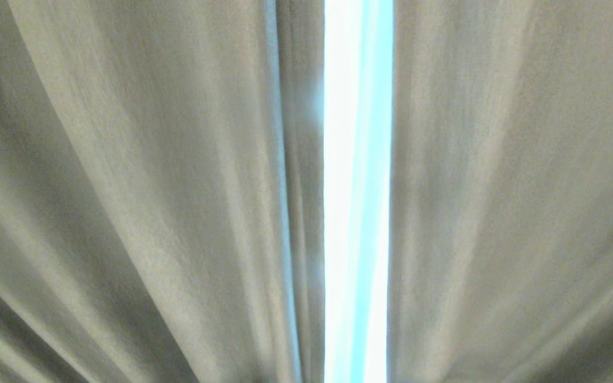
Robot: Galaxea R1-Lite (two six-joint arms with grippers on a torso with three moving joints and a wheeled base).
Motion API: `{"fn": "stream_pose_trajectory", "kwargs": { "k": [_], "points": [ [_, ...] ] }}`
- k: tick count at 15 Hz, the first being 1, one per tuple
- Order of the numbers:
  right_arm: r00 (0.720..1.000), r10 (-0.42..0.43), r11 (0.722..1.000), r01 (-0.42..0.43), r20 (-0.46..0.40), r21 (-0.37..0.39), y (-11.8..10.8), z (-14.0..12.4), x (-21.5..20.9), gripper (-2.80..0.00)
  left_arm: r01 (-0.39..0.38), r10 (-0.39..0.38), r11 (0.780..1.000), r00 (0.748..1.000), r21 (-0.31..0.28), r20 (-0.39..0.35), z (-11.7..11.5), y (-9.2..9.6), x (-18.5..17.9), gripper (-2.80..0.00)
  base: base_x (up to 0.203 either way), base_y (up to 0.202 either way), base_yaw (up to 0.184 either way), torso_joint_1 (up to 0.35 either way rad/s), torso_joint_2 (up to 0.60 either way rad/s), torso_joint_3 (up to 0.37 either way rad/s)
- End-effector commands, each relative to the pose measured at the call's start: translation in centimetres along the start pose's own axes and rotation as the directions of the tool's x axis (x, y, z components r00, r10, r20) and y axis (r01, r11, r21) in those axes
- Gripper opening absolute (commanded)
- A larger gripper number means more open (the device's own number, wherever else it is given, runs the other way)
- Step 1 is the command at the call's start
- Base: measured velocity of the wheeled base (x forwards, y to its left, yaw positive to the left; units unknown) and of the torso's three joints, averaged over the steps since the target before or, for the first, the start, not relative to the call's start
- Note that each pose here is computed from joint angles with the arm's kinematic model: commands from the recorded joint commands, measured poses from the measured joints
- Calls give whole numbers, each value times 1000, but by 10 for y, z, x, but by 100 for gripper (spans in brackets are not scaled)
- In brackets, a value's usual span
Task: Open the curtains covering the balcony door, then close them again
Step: Pull the outer curtains open on both sides
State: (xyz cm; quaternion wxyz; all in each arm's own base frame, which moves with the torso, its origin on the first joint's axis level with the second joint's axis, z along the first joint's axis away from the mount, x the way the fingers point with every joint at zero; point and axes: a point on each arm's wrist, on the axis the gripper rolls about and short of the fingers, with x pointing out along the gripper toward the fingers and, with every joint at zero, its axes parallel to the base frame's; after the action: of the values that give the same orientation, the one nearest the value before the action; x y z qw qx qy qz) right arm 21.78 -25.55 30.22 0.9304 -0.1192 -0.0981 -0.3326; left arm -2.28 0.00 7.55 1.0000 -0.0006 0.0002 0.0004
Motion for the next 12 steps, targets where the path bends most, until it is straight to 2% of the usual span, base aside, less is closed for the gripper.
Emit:
{"fn": "stream_pose_trajectory", "kwargs": {
  "k": [1,12],
  "points": [
    [1000,-18,1000,18,-17,-4,-7,-9,4,-280,-1,1,1000,1000,0,0,0,0,0,-280,0,0,0,0,0,0],
    [996,-87,996,87,-18,-11,-39,-22,21,-280,-1,1,1000,1000,1,0,0,0,0,-280,0,0,0,0,0,0]
  ]
}}
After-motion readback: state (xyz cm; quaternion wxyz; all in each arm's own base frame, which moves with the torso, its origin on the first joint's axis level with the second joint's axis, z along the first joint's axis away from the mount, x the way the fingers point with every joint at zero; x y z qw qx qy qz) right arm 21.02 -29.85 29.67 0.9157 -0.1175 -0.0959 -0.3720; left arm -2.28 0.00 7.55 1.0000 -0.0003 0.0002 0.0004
